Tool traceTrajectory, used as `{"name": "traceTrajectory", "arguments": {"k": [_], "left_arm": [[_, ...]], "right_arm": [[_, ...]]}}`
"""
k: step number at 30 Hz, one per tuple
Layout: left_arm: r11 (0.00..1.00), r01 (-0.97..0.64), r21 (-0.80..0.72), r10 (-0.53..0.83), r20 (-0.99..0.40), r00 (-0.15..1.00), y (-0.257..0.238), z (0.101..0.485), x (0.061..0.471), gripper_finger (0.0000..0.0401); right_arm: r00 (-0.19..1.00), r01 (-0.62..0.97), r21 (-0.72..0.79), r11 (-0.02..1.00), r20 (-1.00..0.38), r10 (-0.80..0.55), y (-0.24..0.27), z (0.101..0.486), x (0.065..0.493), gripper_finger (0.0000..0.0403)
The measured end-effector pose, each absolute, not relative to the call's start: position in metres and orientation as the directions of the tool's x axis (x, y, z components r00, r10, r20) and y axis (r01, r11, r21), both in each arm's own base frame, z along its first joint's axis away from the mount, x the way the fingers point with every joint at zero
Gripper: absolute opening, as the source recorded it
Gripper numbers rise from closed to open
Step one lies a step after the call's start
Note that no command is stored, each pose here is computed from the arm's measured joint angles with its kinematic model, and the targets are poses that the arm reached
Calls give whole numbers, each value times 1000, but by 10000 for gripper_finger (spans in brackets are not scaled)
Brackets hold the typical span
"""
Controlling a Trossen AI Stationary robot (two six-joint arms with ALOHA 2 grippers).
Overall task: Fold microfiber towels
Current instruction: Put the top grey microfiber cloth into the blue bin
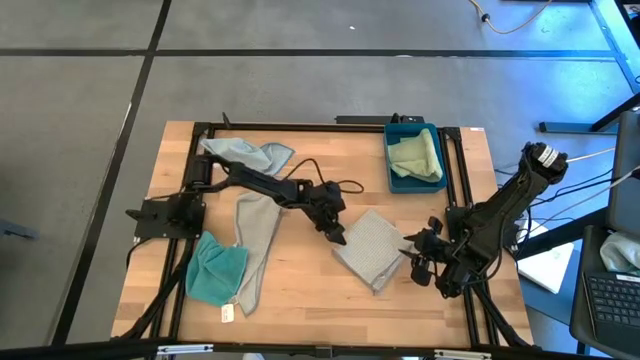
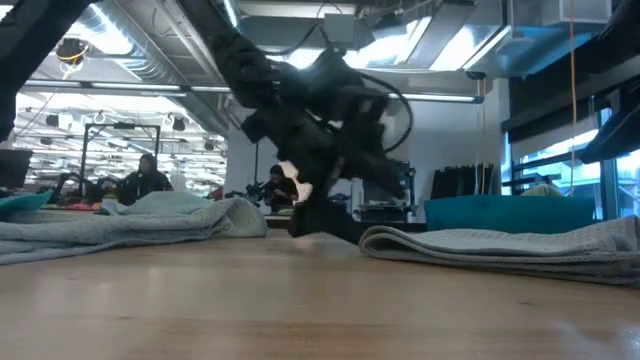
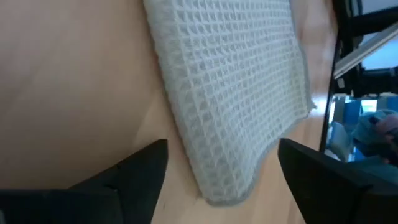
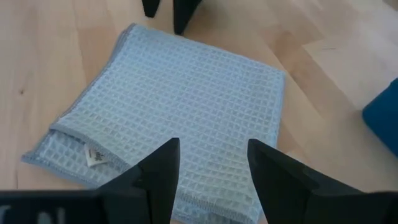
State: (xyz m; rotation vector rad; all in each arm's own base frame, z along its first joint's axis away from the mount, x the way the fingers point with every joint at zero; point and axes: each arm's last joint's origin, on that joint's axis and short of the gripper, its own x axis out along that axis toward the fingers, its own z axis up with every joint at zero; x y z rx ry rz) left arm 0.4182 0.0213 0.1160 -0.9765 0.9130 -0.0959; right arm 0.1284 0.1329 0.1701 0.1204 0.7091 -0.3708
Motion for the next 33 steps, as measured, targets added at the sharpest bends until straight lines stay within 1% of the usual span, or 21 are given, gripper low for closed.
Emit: {"name": "traceTrajectory", "arguments": {"k": [9,19,26,29,31,33], "left_arm": [[639,-321,-699,-469,-685,558,5,104,447,299],[669,-267,-694,-452,-665,595,-2,111,469,299],[751,-249,-612,-364,-697,617,-16,111,470,292],[755,-250,-606,-354,-698,622,-19,107,472,287],[750,-240,-616,-372,-693,617,-21,106,472,285],[769,-226,-597,-360,-698,620,-24,104,472,282]], "right_arm": [[705,356,2,934,-656,-268,136,170,127,191],[696,355,-22,934,-661,-280,135,170,125,191],[709,384,-54,922,-622,-332,129,166,126,191],[678,420,-68,905,-639,-362,119,155,127,186],[630,460,-67,886,-679,-378,110,147,128,181],[581,491,-67,868,-717,-384,102,142,129,179]]}}
